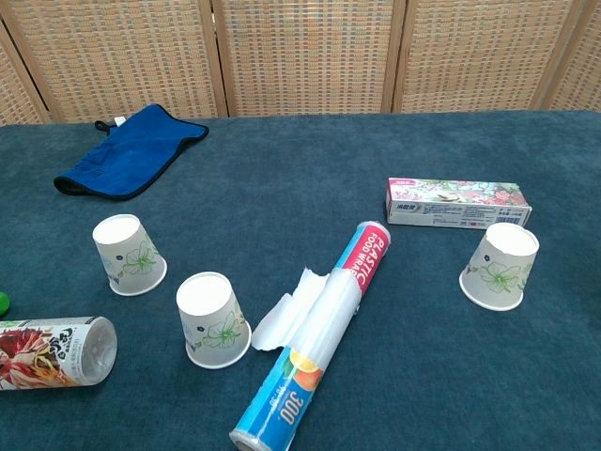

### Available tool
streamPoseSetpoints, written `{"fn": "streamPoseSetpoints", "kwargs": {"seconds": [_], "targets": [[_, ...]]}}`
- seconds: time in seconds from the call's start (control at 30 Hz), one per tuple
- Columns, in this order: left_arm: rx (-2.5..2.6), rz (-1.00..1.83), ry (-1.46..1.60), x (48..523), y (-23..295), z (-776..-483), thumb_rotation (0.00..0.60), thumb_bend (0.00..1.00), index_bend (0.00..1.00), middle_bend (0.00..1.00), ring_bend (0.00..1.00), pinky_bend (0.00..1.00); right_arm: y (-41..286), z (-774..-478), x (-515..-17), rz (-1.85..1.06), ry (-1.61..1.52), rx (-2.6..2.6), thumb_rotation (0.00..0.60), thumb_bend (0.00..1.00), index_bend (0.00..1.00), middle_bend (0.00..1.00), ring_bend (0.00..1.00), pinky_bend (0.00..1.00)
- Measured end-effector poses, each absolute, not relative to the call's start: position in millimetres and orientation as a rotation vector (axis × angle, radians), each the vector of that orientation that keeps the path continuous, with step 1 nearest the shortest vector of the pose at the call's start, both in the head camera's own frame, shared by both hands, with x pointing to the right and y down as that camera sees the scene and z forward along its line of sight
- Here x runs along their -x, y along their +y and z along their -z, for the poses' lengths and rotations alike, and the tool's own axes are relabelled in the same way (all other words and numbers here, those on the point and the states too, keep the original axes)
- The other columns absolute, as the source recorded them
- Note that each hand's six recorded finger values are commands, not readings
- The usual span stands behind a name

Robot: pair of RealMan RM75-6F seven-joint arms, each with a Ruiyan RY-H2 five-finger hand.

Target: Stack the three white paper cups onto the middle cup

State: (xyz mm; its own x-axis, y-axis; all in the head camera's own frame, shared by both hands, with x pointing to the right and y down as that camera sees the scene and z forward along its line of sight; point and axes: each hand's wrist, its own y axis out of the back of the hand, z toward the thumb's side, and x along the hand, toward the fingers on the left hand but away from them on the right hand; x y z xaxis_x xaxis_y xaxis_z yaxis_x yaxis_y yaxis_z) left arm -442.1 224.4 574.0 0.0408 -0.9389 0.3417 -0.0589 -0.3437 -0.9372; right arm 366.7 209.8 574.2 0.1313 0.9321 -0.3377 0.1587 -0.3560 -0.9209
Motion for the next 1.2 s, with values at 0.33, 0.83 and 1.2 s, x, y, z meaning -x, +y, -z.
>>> {"fn": "streamPoseSetpoints", "kwargs": {"seconds": [0.33, 0.83, 1.2], "targets": [[1.529, 1.4, 1.053, 442.3, 223.4, -574.3, 0.6, 0.0, 0.0, 0.0, 0.0, 0.0, 211.2, -575.2, -363.0, -1.288, -1.07, 1.658, 0.6, 0.08, 0.0, 0.0, 0.0, 0.0], [1.583, 1.361, 1.043, 433.4, 221.8, -574.2, 0.6, 0.01, 0.0, 0.0, 0.0, 0.0, 210.4, -575.0, -366.9, -1.292, -1.087, 1.668, 0.6, 0.08, 0.0, 0.0, 0.0, 0.0], [1.644, 1.312, 0.979, 412.2, 188.6, -578.1, 0.6, 0.09, 0.18, 0.0, 0.0, 0.0, 212.1, -572.4, -356.2, -1.274, -1.12, 1.71, 0.6, 0.08, 0.0, 0.0, 0.0, 0.0]]}}
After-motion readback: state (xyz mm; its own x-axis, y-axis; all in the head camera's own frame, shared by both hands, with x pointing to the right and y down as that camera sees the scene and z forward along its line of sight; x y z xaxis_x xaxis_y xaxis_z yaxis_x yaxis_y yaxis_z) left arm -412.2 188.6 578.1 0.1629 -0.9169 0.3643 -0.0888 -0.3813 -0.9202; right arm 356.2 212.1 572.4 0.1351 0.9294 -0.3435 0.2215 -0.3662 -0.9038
